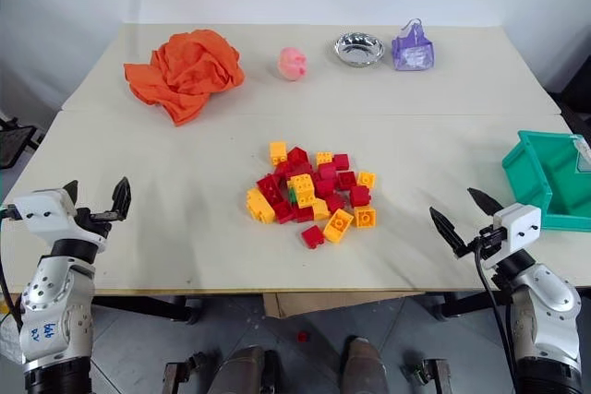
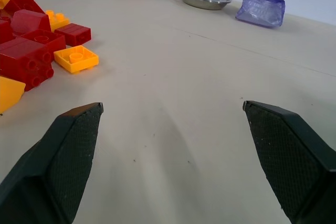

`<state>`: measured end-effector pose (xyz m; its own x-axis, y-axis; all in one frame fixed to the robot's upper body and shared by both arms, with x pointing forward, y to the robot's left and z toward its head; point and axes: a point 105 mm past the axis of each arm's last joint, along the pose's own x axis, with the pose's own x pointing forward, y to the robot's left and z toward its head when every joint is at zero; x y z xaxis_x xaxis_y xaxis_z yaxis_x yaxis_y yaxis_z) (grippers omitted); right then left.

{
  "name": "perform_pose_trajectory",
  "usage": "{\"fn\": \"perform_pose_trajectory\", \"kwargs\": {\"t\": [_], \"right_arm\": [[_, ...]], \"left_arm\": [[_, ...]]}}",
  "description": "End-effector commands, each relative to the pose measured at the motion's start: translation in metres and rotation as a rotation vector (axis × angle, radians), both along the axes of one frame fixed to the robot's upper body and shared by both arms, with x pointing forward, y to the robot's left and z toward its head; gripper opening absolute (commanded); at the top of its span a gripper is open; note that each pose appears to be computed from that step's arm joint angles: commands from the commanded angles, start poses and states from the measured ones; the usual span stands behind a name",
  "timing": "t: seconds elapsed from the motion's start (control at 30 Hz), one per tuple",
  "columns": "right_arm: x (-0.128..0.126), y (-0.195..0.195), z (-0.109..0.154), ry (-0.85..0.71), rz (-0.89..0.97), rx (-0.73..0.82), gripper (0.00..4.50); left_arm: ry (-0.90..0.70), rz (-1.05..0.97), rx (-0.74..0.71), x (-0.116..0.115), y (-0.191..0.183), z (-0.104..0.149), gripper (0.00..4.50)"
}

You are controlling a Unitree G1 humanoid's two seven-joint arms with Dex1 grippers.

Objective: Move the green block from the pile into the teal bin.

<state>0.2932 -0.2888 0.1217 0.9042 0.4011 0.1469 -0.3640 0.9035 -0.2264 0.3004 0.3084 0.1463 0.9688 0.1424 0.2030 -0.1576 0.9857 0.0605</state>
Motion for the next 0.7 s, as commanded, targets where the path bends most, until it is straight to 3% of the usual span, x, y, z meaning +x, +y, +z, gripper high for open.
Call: {"fn": "perform_pose_trajectory", "kwargs": {"t": [0.03, 0.2, 0.3, 0.53, 0.63, 0.7], "right_arm": [[0.000, 0.004, 0.016, -0.063, 0.019, 0.011, 4.48], [0.006, 0.021, 0.037, -0.094, 0.108, 0.022, 4.48], [0.011, 0.033, 0.059, -0.071, 0.218, 0.033, 4.48], [-0.003, 0.075, 0.069, 0.024, 0.555, -0.152, 4.48], [-0.012, 0.093, 0.056, 0.102, 0.689, -0.239, 3.97], [-0.012, 0.105, 0.052, 0.136, 0.722, -0.220, 3.29]], "left_arm": [[-0.047, -0.075, 0.013, 0.000, -0.011, 0.013, 4.50], [-0.063, -0.505, 0.056, -0.008, -0.064, 0.023, 4.50], [0.038, -0.759, 0.240, -0.022, -0.081, 0.025, 4.50], [0.146, -0.990, 0.369, -0.030, -0.093, 0.025, 4.50], [0.145, -1.052, 0.359, -0.031, -0.104, 0.023, 4.50], [0.123, -1.080, 0.328, -0.032, -0.110, 0.025, 4.50]]}}
